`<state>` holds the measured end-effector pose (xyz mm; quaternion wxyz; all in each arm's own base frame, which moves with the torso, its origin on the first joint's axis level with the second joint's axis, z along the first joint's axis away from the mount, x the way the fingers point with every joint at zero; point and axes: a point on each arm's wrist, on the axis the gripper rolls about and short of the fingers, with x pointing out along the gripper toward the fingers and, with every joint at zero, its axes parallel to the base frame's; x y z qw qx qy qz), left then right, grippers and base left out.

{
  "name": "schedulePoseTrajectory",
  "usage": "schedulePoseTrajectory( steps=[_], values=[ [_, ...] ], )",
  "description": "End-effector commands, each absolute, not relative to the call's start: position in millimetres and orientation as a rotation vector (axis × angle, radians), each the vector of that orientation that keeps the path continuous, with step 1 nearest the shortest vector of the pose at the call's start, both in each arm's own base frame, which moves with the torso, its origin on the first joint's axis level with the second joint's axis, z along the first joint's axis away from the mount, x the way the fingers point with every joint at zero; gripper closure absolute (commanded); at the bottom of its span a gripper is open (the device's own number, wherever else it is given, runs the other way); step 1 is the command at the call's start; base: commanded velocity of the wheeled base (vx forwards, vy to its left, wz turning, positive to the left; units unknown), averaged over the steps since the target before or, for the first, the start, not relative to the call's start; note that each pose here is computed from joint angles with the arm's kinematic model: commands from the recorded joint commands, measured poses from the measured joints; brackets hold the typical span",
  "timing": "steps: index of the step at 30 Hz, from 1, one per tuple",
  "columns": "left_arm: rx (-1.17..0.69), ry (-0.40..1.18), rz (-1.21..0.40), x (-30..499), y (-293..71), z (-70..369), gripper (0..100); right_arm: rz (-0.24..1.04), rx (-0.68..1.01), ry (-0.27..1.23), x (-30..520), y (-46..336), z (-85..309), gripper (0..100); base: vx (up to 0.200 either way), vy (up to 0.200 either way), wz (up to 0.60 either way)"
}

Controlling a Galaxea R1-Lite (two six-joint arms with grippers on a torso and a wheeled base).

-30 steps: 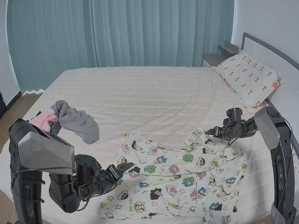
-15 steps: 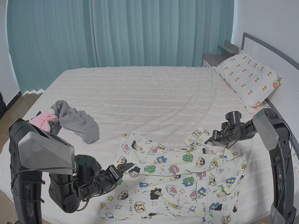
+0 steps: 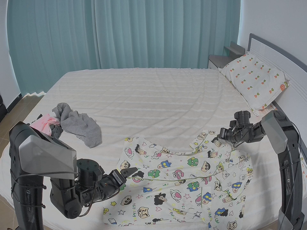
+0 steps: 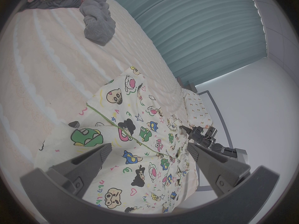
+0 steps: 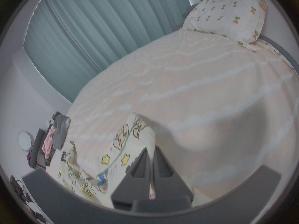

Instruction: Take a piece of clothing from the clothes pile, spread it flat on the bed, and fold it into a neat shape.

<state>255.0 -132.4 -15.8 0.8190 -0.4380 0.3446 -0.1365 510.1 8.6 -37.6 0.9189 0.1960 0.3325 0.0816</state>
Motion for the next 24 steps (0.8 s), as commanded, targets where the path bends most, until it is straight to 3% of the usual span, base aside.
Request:
schedulePoseTrajectory(
  steps=[1,18,24],
  values=[
    [-0.937,0.720,-0.300,256,-133,-14,0,0.155,0.437,0.632,514,7,-38,100,0.000,0.000,0.00],
    [-0.935,0.716,-0.292,256,-133,-15,0,-0.013,0.496,0.466,537,-9,-39,100,0.000,0.000,0.00],
    [-0.932,0.712,-0.288,256,-134,-16,0,0.036,0.509,0.529,528,-7,-39,100,0.000,0.000,0.00]
  ],
)
